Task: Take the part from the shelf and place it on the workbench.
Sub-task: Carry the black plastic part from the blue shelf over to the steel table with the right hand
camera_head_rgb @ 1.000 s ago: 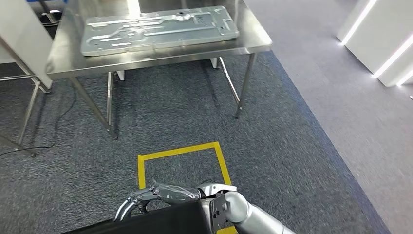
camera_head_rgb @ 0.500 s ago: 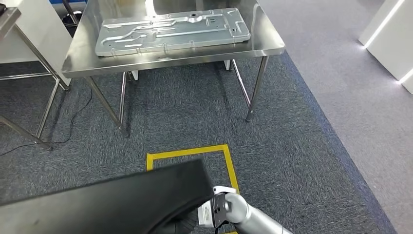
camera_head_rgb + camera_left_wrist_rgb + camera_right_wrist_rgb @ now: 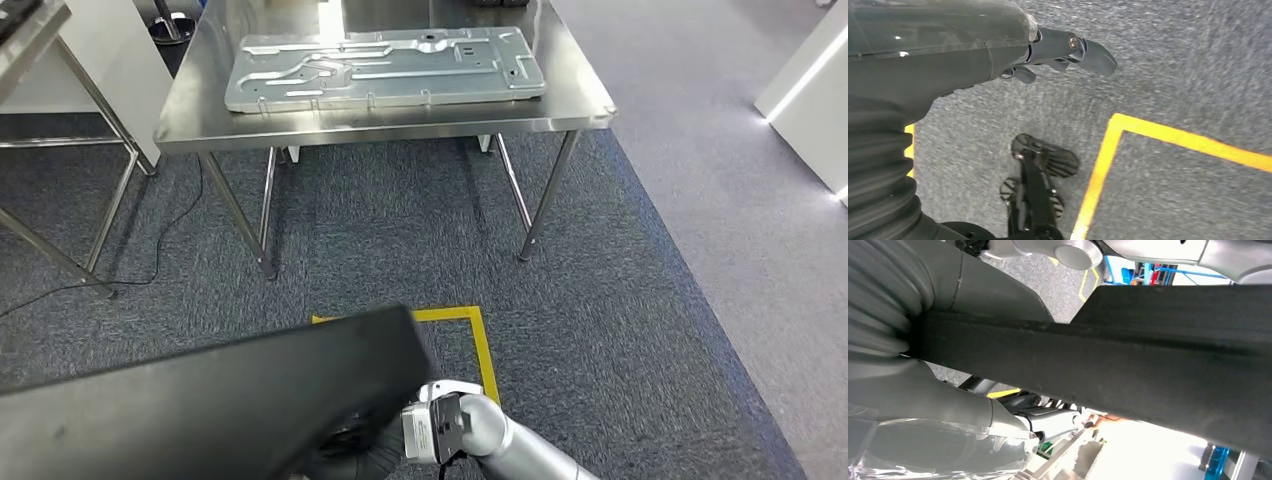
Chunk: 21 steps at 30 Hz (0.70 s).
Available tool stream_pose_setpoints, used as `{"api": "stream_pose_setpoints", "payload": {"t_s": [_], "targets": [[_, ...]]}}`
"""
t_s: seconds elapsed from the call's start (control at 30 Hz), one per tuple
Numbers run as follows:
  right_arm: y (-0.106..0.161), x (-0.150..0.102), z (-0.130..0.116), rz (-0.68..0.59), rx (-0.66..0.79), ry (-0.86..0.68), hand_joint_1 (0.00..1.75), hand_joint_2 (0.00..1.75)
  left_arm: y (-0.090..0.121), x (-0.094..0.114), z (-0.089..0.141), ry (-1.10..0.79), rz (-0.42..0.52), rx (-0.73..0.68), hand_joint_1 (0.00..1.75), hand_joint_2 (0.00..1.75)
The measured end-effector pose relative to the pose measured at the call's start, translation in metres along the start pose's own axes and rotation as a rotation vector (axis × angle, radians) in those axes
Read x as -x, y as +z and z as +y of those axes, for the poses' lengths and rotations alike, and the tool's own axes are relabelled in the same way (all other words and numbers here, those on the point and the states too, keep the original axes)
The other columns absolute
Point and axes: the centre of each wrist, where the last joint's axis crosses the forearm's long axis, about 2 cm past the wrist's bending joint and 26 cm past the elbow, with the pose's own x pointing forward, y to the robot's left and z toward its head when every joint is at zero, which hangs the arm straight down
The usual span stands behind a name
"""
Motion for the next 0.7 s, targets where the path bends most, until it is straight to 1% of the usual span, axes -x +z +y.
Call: {"api": "stream_pose_setpoints", "payload": {"t_s": [0.2,0.33,0.53,0.7], "targets": [[0.004,0.0008,0.0012,0.014,0.013,-0.004,1.75,1.75,0.0003,0.0006,0.0002,-0.003,-0.003,0.008,0.0,1.75],[0.0063,0.0015,0.0013,0.02,0.021,-0.004,1.75,1.75,0.0003,0.0008,-0.0035,-0.002,-0.003,0.016,0.0,1.75],[0.0016,0.0003,-0.0006,0.008,0.02,0.0,1.75,1.75,-0.0009,-0.002,-0.005,0.0,-0.009,0.014,0.0,1.75],[0.0009,0.0002,-0.0007,0.011,0.02,0.001,1.75,1.75,0.0002,0.0006,-0.0032,-0.003,-0.003,0.008,0.0,1.75]]}}
